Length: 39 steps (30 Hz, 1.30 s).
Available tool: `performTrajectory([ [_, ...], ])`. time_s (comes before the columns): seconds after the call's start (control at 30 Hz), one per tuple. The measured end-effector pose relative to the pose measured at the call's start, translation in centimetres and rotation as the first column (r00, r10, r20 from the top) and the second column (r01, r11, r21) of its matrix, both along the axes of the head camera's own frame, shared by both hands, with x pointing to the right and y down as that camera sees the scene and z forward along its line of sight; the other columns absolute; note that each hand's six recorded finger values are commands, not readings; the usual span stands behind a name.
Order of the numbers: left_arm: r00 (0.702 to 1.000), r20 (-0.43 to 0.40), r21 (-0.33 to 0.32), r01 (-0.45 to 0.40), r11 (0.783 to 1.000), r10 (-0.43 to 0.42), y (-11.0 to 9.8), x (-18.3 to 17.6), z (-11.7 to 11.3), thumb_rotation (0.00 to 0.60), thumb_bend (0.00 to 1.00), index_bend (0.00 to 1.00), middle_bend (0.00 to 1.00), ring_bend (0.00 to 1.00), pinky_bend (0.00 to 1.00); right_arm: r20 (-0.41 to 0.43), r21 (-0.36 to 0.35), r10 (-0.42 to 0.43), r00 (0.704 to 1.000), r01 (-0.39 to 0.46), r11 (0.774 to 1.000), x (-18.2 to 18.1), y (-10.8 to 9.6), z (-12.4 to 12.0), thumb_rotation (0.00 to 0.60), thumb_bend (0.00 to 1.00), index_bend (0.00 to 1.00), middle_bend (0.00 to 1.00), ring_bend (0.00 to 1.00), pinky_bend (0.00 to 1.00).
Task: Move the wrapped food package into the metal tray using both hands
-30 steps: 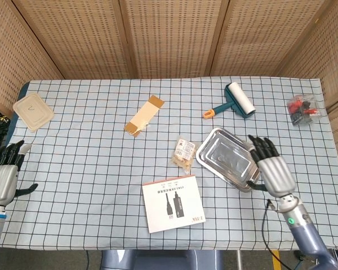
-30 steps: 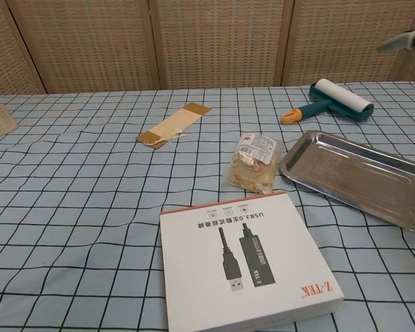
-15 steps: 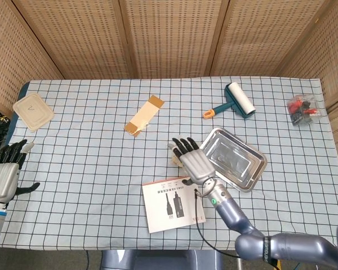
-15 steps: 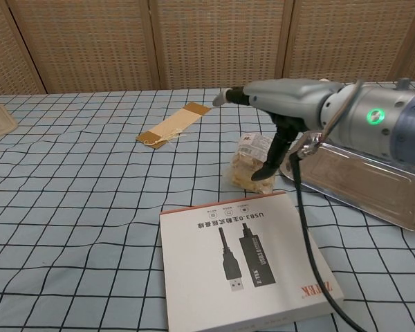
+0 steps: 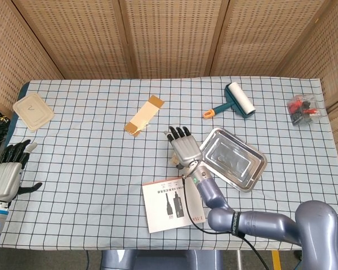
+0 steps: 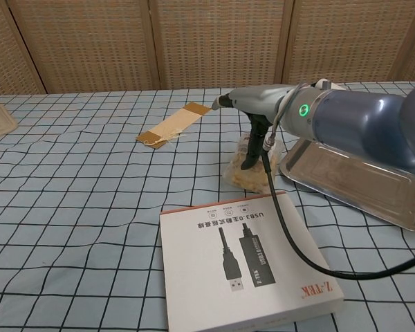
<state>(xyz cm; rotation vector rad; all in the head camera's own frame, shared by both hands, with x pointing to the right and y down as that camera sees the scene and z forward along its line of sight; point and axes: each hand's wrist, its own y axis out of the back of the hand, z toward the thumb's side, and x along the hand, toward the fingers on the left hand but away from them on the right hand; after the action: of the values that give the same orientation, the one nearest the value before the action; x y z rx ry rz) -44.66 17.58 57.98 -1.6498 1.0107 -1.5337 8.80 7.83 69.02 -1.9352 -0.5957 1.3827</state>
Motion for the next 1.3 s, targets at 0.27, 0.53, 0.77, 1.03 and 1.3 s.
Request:
performTrajectory([
  [0.27,1.0,-0.006,-0.009,-0.01,1.0,0.01,0.1,0.3,0.1,0.6,0.0,0.0,0.0,0.0,0.0,-0.04,-0.041,0.01,0.999,-0.011,0.999,0.7,0.1,2.1,0.6,0.11,0.01,0.0,0.0,0.0],
  [0.53,1.0,-0.002,-0.01,-0.003,1.0,0.003,0.0,0.0,0.1,0.6,0.0,0.0,0.0,0.0,0.0,-0.082,-0.035,0.038,0.996,-0.041,0.999,1.4,-0.5,4.8,0.6,0.13,0.32,0.12,0.08,0.31],
  [0.77,1.0,0.017,-0.015,0.01,1.0,-0.01,-0.3,-0.2,0.5,0.6,0.0,0.0,0.0,0.0,0.0,-0.051,0.023,0.027,0.998,-0.026,0.999,0.3,0.4,5.7,0.6,0.17,0.67,0.5,0.47,0.61],
  [1.03,1.0,0.011,-0.011,0.013,1.0,-0.013,-0.3,-0.3,0.4,0.6,0.0,0.0,0.0,0.0,0.0,0.01,0.093,0.002,1.0,-0.003,0.996,-1.1,0.1,4.1,0.6,0.18,0.7,0.52,0.48,0.61],
  [1.3,1.0,0.009,-0.019,0.017,1.0,-0.017,-0.3,-0.4,0.5,0.6,0.0,0.0,0.0,0.0,0.0,0.041,0.234,0.017,0.999,-0.026,0.972,0.4,-3.0,-1.2,0.6,0.18,0.69,0.52,0.48,0.61],
])
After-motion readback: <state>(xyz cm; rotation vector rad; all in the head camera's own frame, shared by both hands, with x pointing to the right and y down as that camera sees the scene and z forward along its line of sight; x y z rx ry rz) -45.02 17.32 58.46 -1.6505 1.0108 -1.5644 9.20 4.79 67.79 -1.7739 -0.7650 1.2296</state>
